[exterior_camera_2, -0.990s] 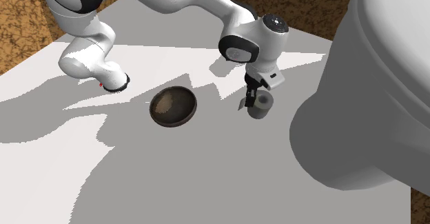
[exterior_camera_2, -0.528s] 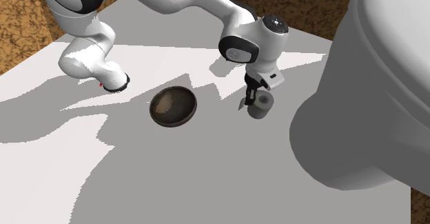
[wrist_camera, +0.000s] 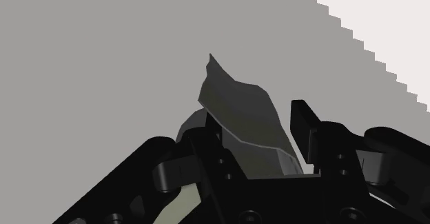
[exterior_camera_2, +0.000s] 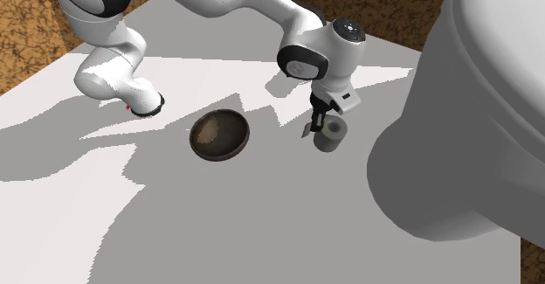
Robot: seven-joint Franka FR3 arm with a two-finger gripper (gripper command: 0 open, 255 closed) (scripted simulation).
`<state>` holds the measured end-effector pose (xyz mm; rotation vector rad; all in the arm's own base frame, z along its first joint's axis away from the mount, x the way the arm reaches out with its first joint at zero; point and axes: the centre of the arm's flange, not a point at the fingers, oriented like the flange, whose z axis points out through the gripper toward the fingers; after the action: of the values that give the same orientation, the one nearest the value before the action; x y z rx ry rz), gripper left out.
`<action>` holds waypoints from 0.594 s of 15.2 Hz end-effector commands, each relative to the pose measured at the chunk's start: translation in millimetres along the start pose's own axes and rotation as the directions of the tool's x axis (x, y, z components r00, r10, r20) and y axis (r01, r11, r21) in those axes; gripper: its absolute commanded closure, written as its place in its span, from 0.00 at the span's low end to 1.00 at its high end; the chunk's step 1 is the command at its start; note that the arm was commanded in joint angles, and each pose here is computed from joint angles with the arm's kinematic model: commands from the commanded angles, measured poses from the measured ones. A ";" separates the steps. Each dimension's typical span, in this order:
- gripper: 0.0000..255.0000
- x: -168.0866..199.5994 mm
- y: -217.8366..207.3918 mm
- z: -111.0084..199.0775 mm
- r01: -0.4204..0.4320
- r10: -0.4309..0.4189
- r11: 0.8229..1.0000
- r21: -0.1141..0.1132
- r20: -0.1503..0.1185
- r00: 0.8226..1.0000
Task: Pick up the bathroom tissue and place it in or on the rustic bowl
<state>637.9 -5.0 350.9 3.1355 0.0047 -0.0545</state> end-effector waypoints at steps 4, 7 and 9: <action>1.00 -0.6 0.7 -15.4 -0.001 0.001 1.000 0.000 0.000 1.000; 1.00 -1.2 0.7 -31.2 -0.001 0.001 1.000 0.000 0.000 1.000; 1.00 -1.5 0.8 -41.8 -0.001 0.001 1.000 0.000 0.000 1.000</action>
<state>637.7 -5.9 389.1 3.1352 0.0039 -0.0556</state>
